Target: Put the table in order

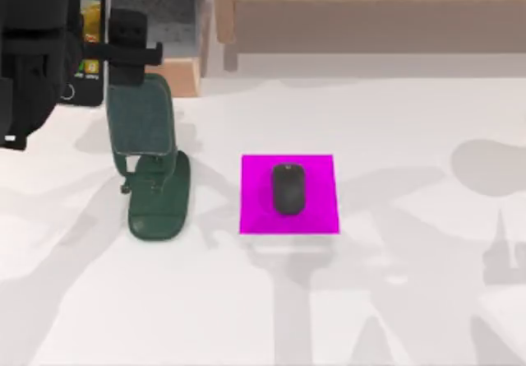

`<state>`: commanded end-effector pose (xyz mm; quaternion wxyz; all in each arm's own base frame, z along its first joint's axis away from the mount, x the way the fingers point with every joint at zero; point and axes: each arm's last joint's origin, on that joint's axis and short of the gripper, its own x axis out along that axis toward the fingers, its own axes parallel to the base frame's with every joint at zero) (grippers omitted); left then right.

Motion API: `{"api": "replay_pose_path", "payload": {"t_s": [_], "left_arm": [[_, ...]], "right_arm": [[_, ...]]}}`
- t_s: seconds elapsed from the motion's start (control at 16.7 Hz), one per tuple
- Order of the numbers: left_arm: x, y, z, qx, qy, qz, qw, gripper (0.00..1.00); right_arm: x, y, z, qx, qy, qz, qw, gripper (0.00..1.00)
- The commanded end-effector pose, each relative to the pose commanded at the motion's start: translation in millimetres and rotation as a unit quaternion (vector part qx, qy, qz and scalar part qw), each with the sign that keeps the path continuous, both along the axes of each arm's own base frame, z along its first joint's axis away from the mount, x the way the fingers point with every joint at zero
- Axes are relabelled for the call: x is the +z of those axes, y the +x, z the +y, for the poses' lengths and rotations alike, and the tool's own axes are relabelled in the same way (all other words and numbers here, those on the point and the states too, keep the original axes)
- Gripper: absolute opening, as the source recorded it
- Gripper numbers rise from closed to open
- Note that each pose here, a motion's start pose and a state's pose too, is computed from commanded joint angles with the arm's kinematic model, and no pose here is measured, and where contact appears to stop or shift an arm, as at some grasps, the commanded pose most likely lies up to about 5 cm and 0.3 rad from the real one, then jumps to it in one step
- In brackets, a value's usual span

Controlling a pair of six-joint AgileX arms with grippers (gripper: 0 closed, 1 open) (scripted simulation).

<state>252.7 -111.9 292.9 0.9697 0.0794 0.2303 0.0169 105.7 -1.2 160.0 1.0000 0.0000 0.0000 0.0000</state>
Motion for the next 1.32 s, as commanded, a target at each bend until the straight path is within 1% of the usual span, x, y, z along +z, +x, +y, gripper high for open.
{"api": "replay_pose_path", "payload": {"t_s": [0.12,0.24,0.42,1.02,1.2,1.32], "left_arm": [[-17.0,-22.2,-11.0,-0.007,-0.038,-0.017,0.999,0.00],[-34.7,-39.6,-17.4,-0.014,-0.067,-0.023,0.997,0.00],[-55.2,-55.2,-21.1,-0.021,-0.089,-0.019,0.996,0.00],[-66.1,-54.5,-23.4,-0.016,-0.090,-0.018,0.996,0.00],[-70.0,-47.9,-27.3,-0.020,-0.096,-0.026,0.995,0.00],[-72.5,-37.7,-27.1,-0.020,-0.097,-0.028,0.995,0.00]], "right_arm": [[0.0,0.0,0.0,0.000,0.000,0.000,1.000,1.00],[0.0,0.0,0.0,0.000,0.000,0.000,1.000,1.00],[0.0,0.0,0.0,0.000,0.000,0.000,1.000,1.00],[0.0,0.0,0.0,0.000,0.000,0.000,1.000,1.00],[0.0,0.0,0.0,0.000,0.000,0.000,1.000,1.00],[0.0,0.0,0.0,0.000,0.000,0.000,1.000,1.00]]}}
